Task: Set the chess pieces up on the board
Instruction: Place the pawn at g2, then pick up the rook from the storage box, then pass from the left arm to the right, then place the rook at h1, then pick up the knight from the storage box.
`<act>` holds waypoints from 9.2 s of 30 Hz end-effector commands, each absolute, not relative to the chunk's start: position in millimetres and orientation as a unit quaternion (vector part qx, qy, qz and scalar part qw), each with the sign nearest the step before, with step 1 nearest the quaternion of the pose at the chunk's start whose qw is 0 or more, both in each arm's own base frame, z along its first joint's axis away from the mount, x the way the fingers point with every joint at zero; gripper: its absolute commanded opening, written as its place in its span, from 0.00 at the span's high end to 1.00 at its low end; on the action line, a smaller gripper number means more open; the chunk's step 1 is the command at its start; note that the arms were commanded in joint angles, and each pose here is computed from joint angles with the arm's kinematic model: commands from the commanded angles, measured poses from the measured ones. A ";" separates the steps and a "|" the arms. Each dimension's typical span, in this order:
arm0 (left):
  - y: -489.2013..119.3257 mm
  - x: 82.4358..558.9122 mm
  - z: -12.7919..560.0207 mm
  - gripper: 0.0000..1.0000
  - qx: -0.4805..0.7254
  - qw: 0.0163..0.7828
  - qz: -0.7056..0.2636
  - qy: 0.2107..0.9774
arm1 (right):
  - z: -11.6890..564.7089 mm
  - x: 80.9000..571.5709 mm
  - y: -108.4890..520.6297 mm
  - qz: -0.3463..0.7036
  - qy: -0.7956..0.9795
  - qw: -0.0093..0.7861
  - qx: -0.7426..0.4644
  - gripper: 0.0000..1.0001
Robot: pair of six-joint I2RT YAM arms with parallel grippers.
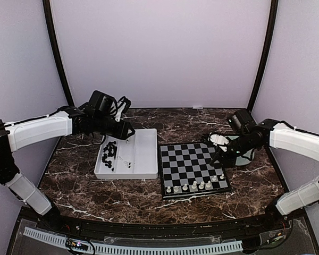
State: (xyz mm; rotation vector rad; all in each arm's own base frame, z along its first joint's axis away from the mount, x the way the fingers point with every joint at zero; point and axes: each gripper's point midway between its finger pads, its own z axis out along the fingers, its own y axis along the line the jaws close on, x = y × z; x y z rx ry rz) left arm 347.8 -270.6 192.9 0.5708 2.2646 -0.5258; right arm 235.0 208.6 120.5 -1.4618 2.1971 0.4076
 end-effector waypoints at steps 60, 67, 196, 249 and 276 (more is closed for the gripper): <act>-249.4 326.9 29.4 0.69 -0.101 0.102 -0.138 0.980 | 127.2 225.1 216.7 0.212 0.796 0.257 -0.506 0.65; -246.3 333.3 21.8 0.75 -0.081 0.101 -0.116 0.985 | 125.4 225.4 217.3 0.213 0.797 0.253 -0.505 0.66; -312.6 329.1 269.1 0.59 0.309 0.511 -0.185 0.781 | 161.1 250.2 221.1 0.225 0.786 0.291 -0.498 0.92; -311.0 335.4 254.2 0.59 0.273 0.485 -0.209 0.804 | 49.8 195.8 155.6 0.135 0.777 0.207 -0.580 0.83; -231.8 340.8 164.6 0.64 0.088 0.311 -0.143 0.936 | 147.8 207.5 188.7 0.222 0.775 0.256 -0.534 0.67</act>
